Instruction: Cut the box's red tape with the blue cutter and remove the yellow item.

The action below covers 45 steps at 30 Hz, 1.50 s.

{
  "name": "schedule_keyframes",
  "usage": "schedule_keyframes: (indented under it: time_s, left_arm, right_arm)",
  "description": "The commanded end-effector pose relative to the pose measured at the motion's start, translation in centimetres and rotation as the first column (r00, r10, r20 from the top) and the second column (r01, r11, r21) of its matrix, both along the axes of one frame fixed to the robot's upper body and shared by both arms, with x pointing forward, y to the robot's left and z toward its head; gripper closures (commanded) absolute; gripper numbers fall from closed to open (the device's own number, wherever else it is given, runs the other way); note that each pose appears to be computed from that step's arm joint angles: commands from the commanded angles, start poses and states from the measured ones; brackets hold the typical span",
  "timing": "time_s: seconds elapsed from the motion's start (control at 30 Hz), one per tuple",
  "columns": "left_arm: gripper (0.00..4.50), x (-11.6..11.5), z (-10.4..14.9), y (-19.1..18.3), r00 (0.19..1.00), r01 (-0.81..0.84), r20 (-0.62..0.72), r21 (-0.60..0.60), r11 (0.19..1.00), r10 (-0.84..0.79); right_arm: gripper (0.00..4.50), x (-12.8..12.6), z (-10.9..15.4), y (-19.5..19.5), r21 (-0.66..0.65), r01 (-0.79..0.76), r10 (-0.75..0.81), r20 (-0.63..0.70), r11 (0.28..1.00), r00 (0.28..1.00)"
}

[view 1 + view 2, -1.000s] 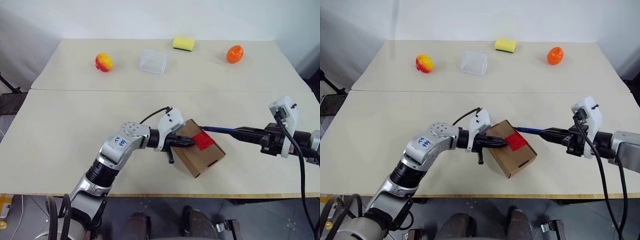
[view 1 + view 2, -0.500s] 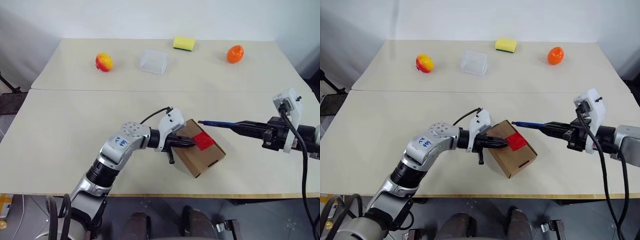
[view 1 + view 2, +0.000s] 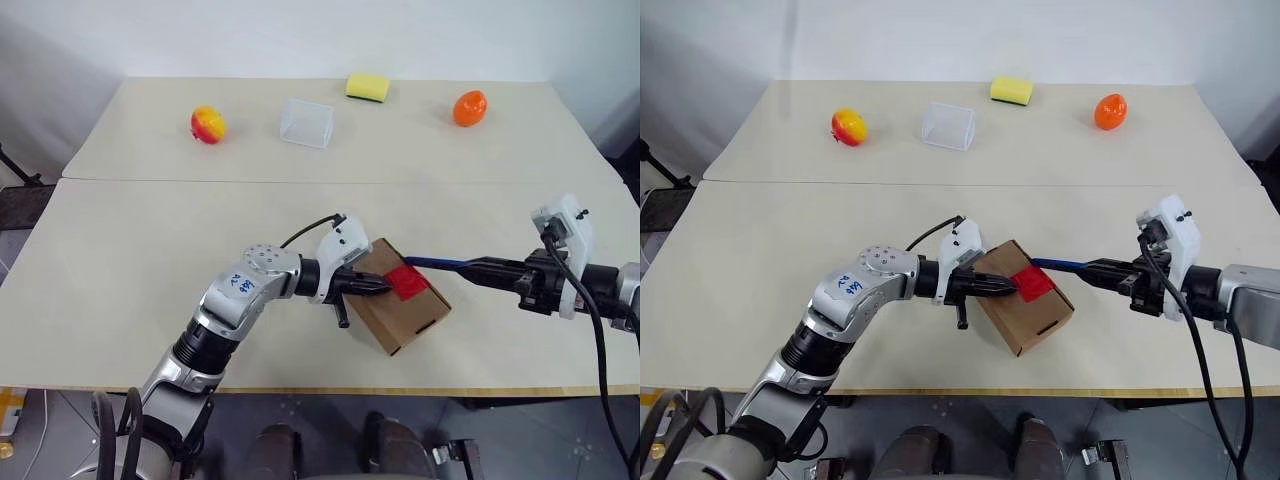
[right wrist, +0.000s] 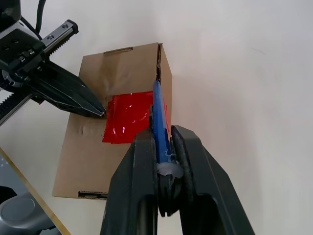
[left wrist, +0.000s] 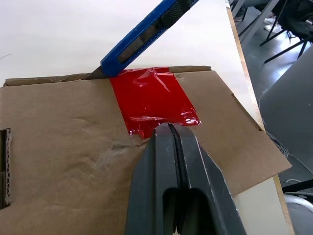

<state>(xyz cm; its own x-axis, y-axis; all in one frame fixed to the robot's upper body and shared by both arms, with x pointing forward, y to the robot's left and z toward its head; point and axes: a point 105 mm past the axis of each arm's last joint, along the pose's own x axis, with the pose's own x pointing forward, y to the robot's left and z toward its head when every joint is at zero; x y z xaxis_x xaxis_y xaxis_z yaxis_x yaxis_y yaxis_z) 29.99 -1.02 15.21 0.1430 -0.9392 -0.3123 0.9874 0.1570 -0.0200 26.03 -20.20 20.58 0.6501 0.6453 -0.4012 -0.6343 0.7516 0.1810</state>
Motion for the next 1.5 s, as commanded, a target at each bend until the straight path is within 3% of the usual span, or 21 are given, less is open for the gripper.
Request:
schedule_keyframes:
  time_s: [0.03, 0.4, 0.63, 0.87, 0.93, 1.03, 1.17, 1.3, 1.37, 1.5]
  left_arm:
    - [4.5, -0.4, -1.1, -0.2, 0.999, 0.016, -0.033, 0.032, 0.999, -0.015]
    - [4.5, -0.2, -4.8, 0.3, 0.998, 0.038, 0.033, 0.262, 0.964, -0.048]
    - [4.5, -1.3, -6.9, -0.1, 0.997, 0.075, -0.019, 0.296, 0.952, -0.073]
    - [4.5, -0.9, -6.9, -0.5, 0.997, 0.071, -0.015, 0.277, 0.958, -0.07]
    - [4.5, -0.6, -6.7, -0.6, 0.998, 0.065, -0.007, 0.268, 0.961, -0.065]
    - [4.5, 0.1, -5.0, -0.8, 0.997, 0.062, 0.036, 0.192, 0.979, -0.07]
    - [4.5, 0.4, -1.8, -1.2, 0.993, 0.085, 0.076, 0.024, 0.996, -0.087]
    - [4.5, 0.9, 1.7, -0.3, 0.99, 0.099, 0.118, -0.155, 0.983, -0.081]
    - [4.5, 1.3, 3.7, 1.1, 0.986, 0.11, 0.144, -0.217, 0.97, -0.08]
    - [4.5, 1.1, 4.8, 3.4, 0.976, 0.149, 0.19, -0.221, 0.964, -0.107]
  right_arm:
    - [4.35, -0.8, 0.5, 0.2, -0.034, -0.034, 0.033, -0.012, 0.999, 0.999]
    - [4.35, -0.5, 1.1, 0.8, -0.126, -0.073, 0.046, -0.21, 0.989, 0.977]
    - [4.35, -2.0, 2.2, 0.7, -0.183, -0.134, 0.064, -0.342, 0.974, 0.938]
    - [4.35, -4.3, 1.5, -1.0, -0.281, -0.11, -0.036, -0.467, 0.953, 0.883]
    - [4.35, -4.1, 1.6, -0.9, -0.279, -0.102, -0.034, -0.443, 0.955, 0.896]
    - [4.35, -2.7, 3.3, -0.6, -0.222, -0.057, 0.001, -0.245, 0.973, 0.97]
    - [4.35, -2.2, 5.8, -2.9, -0.154, 0.019, -0.019, 0.007, 0.988, 1.0]
    - [4.35, -3.2, 8.2, -6.2, -0.096, 0.075, -0.055, 0.192, 0.993, 0.98]
    - [4.35, -3.9, 8.8, -8.0, -0.001, 0.107, -0.103, 0.273, 0.994, 0.957]
    - [4.35, -3.5, 6.3, -11.2, 0.077, 0.207, -0.221, 0.372, 0.975, 0.901]
